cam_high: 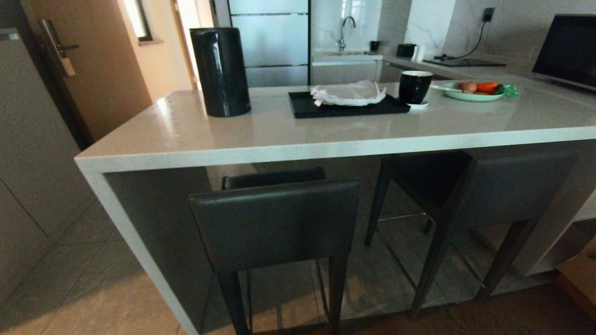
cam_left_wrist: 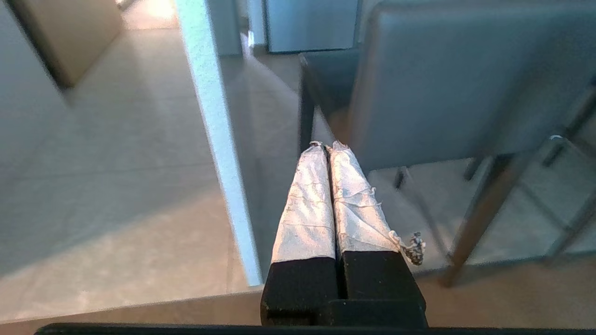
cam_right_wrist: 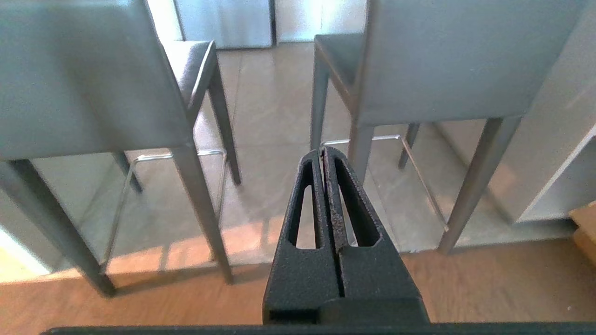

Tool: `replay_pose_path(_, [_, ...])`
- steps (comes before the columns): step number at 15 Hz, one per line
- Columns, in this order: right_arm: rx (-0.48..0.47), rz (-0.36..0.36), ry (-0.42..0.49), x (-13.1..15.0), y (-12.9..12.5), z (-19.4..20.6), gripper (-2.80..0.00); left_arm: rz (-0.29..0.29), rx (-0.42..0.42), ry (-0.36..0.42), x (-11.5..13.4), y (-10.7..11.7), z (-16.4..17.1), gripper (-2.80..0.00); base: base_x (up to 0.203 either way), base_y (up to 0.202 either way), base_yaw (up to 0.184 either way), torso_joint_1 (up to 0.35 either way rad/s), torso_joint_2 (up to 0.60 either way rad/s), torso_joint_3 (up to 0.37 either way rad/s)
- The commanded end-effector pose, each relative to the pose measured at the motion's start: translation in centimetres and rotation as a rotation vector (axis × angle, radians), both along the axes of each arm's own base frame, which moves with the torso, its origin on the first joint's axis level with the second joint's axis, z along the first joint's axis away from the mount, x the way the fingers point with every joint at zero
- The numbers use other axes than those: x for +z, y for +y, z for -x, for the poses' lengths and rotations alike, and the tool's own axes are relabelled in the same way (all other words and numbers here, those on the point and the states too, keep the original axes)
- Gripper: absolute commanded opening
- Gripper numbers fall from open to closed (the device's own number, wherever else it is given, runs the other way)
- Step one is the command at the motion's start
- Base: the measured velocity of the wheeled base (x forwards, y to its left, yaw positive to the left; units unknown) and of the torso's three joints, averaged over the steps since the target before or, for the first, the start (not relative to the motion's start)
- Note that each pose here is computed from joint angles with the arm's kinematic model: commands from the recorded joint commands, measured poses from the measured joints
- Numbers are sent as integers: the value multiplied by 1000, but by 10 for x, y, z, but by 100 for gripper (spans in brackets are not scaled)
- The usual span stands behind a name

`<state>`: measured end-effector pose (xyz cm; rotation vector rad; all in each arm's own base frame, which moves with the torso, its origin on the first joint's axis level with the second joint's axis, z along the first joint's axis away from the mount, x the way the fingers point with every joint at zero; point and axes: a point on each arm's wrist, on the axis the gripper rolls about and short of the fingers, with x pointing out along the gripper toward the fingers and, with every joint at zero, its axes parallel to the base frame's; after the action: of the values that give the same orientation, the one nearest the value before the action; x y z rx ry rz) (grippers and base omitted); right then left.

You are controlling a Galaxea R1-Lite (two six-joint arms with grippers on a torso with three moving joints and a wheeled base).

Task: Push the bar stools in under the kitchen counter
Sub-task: Pull the gray chair out from under the dining table

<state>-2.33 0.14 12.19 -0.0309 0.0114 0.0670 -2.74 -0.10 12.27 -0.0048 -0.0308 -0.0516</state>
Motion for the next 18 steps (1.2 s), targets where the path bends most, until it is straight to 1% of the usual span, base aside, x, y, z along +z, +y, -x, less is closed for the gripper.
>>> replay_pose_path(1, [6, -6, 171, 25, 0, -33, -280, 23, -20, 137, 28, 0, -27, -280, 0, 0, 0, 0, 0, 0])
replay_pose_path(3, [9, -12, 256, 39, 0, -71, -280, 39, -34, 238, 40, -1, -70, -280, 0, 0, 0, 0, 0, 0])
replay_pose_path(5, [13, -18, 318, 40, 1, -117, -280, 45, -40, 308, 35, -3, -124, -280, 0, 0, 0, 0, 0, 0])
replay_pose_path(7, [27, -21, 356, 30, 3, -162, -280, 48, -39, 352, 16, -4, -176, -280, 0, 0, 0, 0, 0, 0])
replay_pose_path(9, [62, -18, 357, 10, 9, -202, -280, 49, -40, 379, -14, -6, -219, -280, 0, 0, 0, 0, 0, 0])
replay_pose_path(10, [87, -15, 343, -1, 15, -218, -280, 45, -42, 399, -31, -7, -234, -280, 0, 0, 0, 0, 0, 0])
replay_pose_path(11, [117, -12, 327, -15, 22, -232, -280, 39, -49, 405, -46, -8, -245, -280, 0, 0, 0, 0, 0, 0])
replay_pose_path(12, [144, -8, 310, -28, 30, -244, -280, 34, -59, 396, -56, -10, -253, -280, 0, 0, 0, 0, 0, 0])
replay_pose_path(14, [198, 0, 326, -56, 46, -259, -280, 27, -77, 334, -63, -14, -273, -280, 0, 0, 0, 0, 0, 0])
replay_pose_path(15, [233, -9, 317, -63, 57, -263, -280, 26, -78, 310, -64, -15, -285, -280, 0, 0, 0, 0, 0, 0])
replay_pose_path(16, [271, -38, 287, -64, 70, -269, -280, 25, -80, 290, -66, -15, -295, -280, 0, 0, 0, 0, 0, 0])
replay_pose_path(17, [283, -66, 261, -63, 77, -278, -280, 24, -86, 275, -66, -17, -303, -280, 0, 0, 0, 0, 0, 0])
replay_pose_path(18, [285, -75, 247, -64, 80, -286, -280, 23, -94, 264, -67, -19, -310, -280, 0, 0, 0, 0, 0, 0])
